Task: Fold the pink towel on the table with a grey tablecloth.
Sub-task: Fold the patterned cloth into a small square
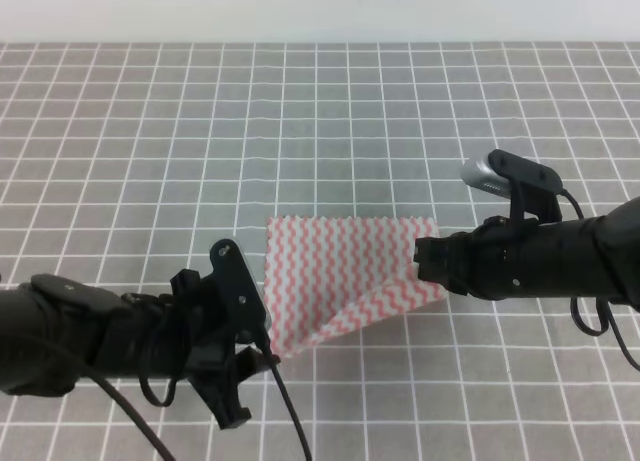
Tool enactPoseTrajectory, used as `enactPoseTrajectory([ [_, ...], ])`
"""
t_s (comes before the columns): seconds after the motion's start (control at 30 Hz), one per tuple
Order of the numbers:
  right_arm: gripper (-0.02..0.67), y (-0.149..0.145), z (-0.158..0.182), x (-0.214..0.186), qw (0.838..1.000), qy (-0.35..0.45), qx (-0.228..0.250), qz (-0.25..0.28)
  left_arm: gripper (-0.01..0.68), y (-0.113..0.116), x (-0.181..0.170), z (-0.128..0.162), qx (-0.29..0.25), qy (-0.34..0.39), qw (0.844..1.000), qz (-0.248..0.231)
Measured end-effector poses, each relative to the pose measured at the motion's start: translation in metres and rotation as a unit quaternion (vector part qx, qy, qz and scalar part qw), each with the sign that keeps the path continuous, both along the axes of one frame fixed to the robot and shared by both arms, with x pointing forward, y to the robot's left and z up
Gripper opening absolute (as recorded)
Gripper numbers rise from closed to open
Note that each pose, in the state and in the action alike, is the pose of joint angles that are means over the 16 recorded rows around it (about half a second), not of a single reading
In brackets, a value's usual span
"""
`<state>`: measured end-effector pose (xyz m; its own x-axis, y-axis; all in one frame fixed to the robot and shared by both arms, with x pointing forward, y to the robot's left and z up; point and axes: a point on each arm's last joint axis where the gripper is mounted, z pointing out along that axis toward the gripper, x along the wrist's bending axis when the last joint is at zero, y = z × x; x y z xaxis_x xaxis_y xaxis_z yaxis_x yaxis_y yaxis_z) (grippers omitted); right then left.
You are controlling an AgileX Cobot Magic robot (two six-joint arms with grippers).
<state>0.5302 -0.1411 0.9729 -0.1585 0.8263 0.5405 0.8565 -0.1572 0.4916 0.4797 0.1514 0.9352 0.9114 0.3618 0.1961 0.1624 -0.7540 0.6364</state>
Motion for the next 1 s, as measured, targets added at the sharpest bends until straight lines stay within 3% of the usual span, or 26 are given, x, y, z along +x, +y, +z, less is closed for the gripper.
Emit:
enactPoseTrajectory([
  [0.27,-0.015,0.0001,0.0001,0.0000,1.000,-0.001,0.000,0.002,0.176,-0.0009,0.0001,0.0007,-0.008,0.002,1.000,0.004],
  [0.7,-0.015,-0.0001,-0.0002,0.0004,1.000,-0.001,0.000,-0.001,0.118,-0.0017,-0.0003,-0.0018,-0.001,-0.002,1.000,-0.015],
  [1.0,-0.015,0.0000,0.0000,0.0006,1.000,0.000,0.003,-0.005,0.030,-0.0021,0.0030,-0.0015,-0.023,0.015,0.999,0.031],
])
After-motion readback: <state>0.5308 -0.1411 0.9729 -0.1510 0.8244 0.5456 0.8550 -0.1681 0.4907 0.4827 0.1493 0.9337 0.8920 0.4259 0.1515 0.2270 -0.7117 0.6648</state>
